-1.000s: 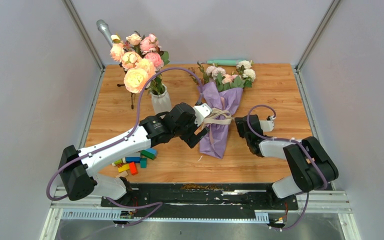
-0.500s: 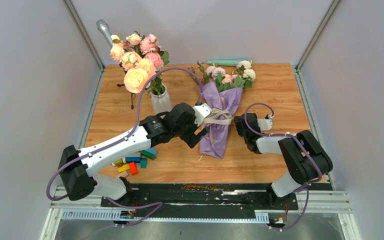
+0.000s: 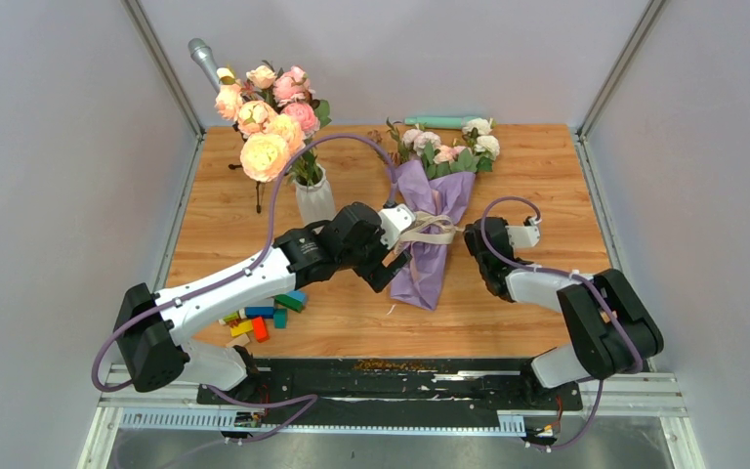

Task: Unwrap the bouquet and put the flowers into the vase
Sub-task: Untie the ribbon from the wrapping paper.

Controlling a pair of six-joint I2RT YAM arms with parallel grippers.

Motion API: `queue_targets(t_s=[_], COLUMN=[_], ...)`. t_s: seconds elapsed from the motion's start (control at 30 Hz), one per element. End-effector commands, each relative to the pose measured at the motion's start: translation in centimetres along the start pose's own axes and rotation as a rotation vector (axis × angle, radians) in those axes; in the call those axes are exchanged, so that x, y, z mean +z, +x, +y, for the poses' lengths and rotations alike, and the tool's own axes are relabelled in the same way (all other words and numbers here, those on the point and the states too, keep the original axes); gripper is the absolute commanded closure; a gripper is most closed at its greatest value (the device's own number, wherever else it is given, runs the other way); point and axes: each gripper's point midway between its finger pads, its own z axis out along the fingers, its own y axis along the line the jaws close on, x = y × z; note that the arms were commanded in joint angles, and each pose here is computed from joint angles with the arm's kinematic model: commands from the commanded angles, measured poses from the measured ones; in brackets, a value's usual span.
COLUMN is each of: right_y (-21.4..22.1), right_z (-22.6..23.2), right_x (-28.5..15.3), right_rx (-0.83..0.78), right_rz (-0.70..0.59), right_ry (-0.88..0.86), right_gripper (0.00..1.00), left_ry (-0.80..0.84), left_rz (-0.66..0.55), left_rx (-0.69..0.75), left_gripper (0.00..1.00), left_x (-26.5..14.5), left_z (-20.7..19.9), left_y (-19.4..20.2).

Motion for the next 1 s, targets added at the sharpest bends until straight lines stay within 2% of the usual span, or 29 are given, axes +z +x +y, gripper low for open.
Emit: queue_targets(t_s=[0.0,0.23,0.43,0.8,0.97], right_y=[-1.5,-1.5,-1.6,-2.2,-3.4], right_z=[0.4,-0.6,-1.2,-1.7,-2.3], right_x=[-1.0,-2.0,-2.6,-3.0,-2.9], right_rx=[-0.096,-0.156,-0.171,-0.189,-0.219], right_rz=[-0.04,-0.021,-0.017,-0.031,-0.054], right_ry=[-0.018,-0.028,-0.031,-0.01,0.025], right_gripper=[1.0,1.0,1.0,1.0,1.0], left_ry=[0.074,0.103,0.126,0.117,0.157], left_rz=[-0.148,-0.213,-0.239,-0.2,-0.234], left_rx=[-0.094,-0.323,-0.422,-0.443,-0.362], left_gripper=[0.0,0.01,0.01,0.04,0.08], left_x=[-1.1,1.1,3.6,7.5,8.0], left_z=[-1.3,-2.5,-3.1,-3.5,-4.0], left_y=[-4.1,-6.2,-7.5,-6.4,-6.3])
